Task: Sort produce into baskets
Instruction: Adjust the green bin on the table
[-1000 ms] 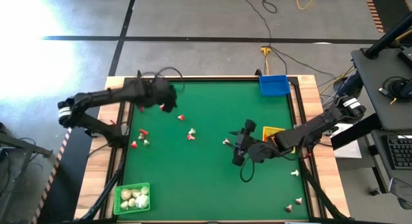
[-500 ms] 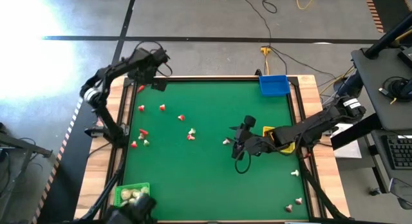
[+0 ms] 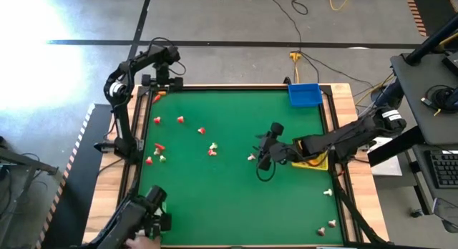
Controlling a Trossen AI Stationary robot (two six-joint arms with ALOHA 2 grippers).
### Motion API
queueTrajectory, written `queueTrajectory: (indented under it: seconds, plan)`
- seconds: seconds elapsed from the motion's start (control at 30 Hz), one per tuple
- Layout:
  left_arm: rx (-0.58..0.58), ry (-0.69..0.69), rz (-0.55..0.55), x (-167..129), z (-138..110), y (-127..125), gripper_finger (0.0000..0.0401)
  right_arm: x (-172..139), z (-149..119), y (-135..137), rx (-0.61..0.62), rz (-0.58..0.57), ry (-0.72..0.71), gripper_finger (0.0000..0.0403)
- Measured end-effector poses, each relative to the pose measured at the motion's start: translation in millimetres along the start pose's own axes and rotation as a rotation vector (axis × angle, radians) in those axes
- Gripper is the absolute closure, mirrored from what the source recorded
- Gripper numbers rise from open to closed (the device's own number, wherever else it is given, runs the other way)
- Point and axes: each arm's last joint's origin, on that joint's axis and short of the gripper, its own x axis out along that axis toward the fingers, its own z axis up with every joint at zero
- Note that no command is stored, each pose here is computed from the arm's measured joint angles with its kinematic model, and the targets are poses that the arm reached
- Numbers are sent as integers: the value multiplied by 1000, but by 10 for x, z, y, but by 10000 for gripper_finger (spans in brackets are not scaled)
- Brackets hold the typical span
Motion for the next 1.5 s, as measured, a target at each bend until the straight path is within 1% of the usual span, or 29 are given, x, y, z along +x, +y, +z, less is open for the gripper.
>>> queueTrajectory:
  seconds: [0.07,0.13,0.27,0.37,0.43,0.47,0.5,0.6,0.67,0.73,0.83,1.0,1.17,1.37,1.43,1.5]
  plan:
    - [-41,-38,-1,7,37,-14,200,35,-30,-45,-1,-16,8,206]
    - [-59,-65,-23,-4,62,-38,205,70,-45,-89,4,-30,-2,206]
    - [-142,-82,-38,17,94,-53,209,130,-44,-176,12,-49,-20,206]
    - [-202,-42,-50,102,119,-78,210,165,-22,-224,22,-17,-32,206]
    - [-201,-36,-70,154,144,-112,210,185,-4,-251,24,9,-44,206]
    - [-185,-57,-69,155,155,-131,210,194,8,-264,24,21,-53,206]
    - [-170,-84,-56,148,154,-162,211,201,17,-275,24,30,-60,206]
    - [-144,-149,35,110,95,-236,217,220,48,-310,17,47,-87,206]
    - [-150,-188,71,51,41,-278,228,233,72,-335,16,58,-109,206]
    - [-179,-211,88,-3,-16,-312,241,249,85,-365,23,74,-128,206]
    - [-261,-255,109,-15,-83,-396,261,303,70,-401,36,119,-164,206]
    - [-460,-362,161,36,-259,-558,281,441,-28,-431,28,213,-171,206]
    - [-642,-425,131,207,-385,-679,284,527,-99,-450,25,206,-136,206]
    - [-867,-443,92,309,-442,-690,284,549,-186,-443,9,214,-109,206]
    - [-918,-459,75,330,-441,-696,284,553,-197,-451,6,211,-105,206]
    - [-943,-484,63,355,-444,-707,284,556,-193,-460,9,208,-109,207]
